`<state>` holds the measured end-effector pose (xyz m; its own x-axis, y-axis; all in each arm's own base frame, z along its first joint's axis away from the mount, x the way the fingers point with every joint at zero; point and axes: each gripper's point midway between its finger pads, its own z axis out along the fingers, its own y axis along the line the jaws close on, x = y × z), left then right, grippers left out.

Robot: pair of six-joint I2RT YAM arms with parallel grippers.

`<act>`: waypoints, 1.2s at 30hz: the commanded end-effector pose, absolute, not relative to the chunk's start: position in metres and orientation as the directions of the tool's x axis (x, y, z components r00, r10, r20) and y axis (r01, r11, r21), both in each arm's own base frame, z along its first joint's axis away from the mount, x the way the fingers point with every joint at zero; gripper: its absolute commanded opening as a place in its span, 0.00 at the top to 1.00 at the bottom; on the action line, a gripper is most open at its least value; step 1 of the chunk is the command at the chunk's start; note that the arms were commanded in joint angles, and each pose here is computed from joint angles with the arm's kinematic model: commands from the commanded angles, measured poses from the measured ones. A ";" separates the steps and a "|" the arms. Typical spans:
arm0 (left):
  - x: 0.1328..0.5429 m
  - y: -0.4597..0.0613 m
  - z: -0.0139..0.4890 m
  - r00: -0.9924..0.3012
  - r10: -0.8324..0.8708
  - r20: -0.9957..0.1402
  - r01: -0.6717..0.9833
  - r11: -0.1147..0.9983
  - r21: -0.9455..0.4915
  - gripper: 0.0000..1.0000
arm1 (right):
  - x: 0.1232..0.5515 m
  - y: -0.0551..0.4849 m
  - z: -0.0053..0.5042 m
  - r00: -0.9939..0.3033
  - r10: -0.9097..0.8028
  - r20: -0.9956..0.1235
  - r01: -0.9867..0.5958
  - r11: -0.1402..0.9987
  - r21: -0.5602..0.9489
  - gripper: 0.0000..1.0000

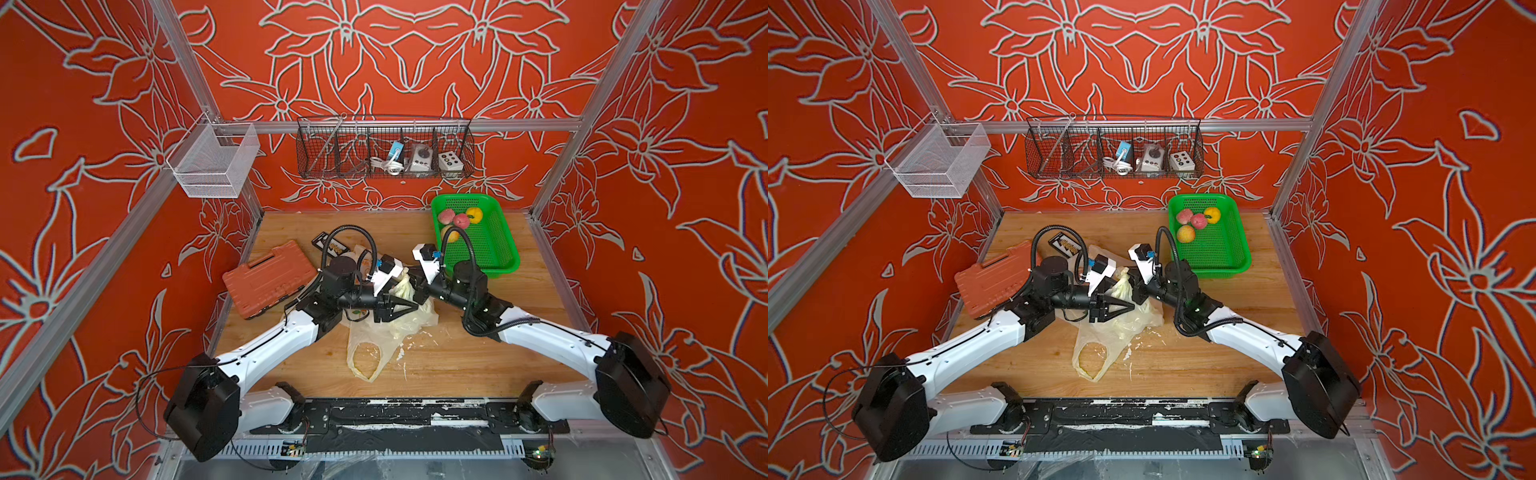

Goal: Place the peach into a plastic bag & tie a knot
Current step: Cross the plastic bag at the center of the board.

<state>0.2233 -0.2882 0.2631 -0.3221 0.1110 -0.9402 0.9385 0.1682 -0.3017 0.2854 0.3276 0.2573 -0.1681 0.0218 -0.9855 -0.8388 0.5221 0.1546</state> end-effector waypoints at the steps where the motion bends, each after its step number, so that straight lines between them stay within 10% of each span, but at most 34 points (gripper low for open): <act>1: 0.216 -0.272 0.275 -0.280 0.111 -0.954 0.941 0.230 -0.249 0.15 | 0.283 0.321 0.300 -0.078 0.219 -0.973 -0.874 0.455 0.172 1.00; 13: 0.231 -0.204 0.329 -0.297 -0.022 -0.955 0.847 0.455 -0.274 0.11 | 0.276 0.330 0.283 -0.085 0.167 -0.982 -0.908 0.393 0.145 1.00; 26: 0.234 -0.224 0.333 -0.502 0.077 -0.862 0.837 0.296 -0.461 0.10 | 0.278 0.339 0.258 -0.097 0.013 -0.995 -0.907 0.411 0.094 1.00; 36: 0.291 -0.210 0.315 -0.532 0.048 -0.846 0.723 0.546 -0.424 0.07 | 0.274 0.341 0.251 -0.081 -0.037 -0.996 -0.916 0.396 0.060 1.00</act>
<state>0.2741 -0.2168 0.3247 -0.5387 0.0490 -0.8411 0.7566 0.4673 -0.4573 0.2771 0.3370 0.2372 -0.1331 -0.0302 -0.9906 -0.9051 0.4110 0.1091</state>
